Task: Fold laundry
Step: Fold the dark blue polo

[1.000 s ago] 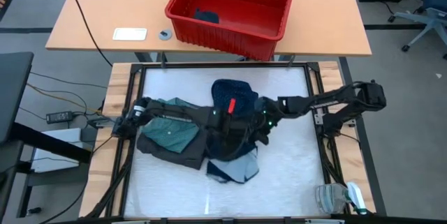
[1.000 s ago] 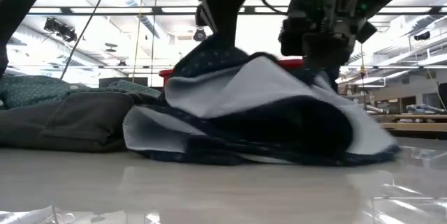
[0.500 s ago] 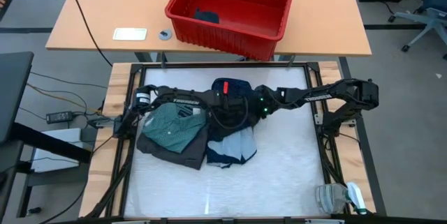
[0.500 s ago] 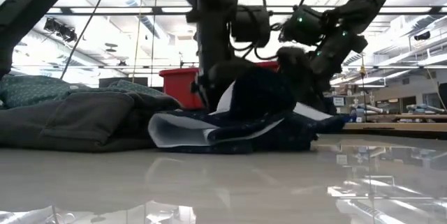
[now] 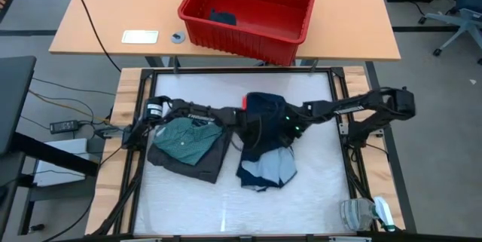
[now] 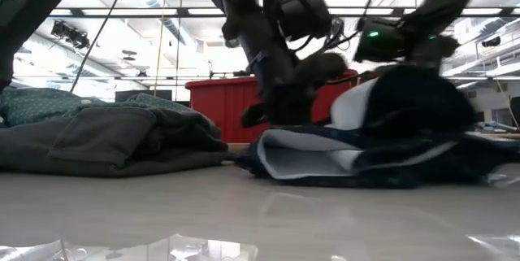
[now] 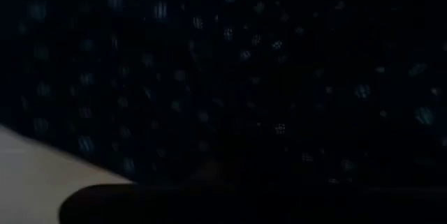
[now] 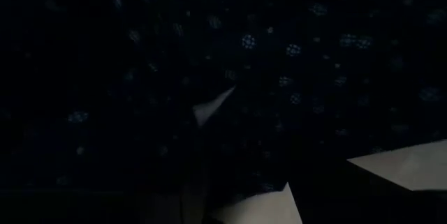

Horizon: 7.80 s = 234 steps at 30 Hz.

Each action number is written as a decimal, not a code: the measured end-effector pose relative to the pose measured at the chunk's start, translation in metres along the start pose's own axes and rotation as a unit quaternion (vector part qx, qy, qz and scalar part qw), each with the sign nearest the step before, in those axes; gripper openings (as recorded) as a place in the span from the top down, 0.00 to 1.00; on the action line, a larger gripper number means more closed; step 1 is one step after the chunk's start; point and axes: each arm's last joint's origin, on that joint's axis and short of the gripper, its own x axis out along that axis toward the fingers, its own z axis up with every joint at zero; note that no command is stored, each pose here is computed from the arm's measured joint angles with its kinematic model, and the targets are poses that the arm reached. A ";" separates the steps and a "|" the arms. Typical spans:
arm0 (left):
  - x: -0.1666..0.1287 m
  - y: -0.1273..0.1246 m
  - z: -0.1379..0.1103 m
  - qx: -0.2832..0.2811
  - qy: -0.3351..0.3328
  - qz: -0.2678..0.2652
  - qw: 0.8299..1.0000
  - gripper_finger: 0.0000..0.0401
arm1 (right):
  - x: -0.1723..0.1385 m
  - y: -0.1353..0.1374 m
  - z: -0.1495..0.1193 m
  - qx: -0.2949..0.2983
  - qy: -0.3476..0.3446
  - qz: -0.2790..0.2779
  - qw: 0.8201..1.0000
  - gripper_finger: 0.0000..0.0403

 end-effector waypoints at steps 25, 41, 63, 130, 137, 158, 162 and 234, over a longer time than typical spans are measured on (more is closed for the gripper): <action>-0.105 -0.119 -0.037 0.402 0.031 -0.025 0.915 0.39 | -0.056 0.082 -0.137 -0.278 -0.101 0.172 0.940 0.56; -0.037 -0.156 -0.141 0.601 0.006 -0.131 0.789 0.40 | 0.018 0.195 -0.181 -0.357 -0.022 -0.014 0.934 0.57; 0.002 -0.142 -0.163 0.593 -0.102 -0.169 0.781 0.57 | 0.037 0.190 -0.210 -0.268 -0.035 -0.089 0.959 0.57; -0.044 0.102 0.052 0.127 -0.239 -0.008 0.963 0.70 | -0.082 0.026 -0.004 0.098 -0.186 -0.214 0.954 0.74; -0.086 0.116 0.051 0.061 -0.171 -0.161 0.970 0.50 | -0.084 0.029 -0.007 0.144 -0.169 -0.176 0.959 0.60; -0.068 0.084 -0.032 0.165 -0.042 -0.144 0.975 0.54 | 0.012 0.137 -0.021 -0.357 -0.188 -0.055 0.913 0.61; -0.063 0.082 -0.042 0.157 -0.019 -0.129 0.979 0.54 | 0.022 0.127 -0.016 -0.336 -0.147 -0.116 0.923 0.61; -0.021 0.063 -0.022 0.545 -0.206 -0.040 0.812 0.54 | -0.002 0.118 0.003 -0.239 -0.198 -0.158 0.937 0.71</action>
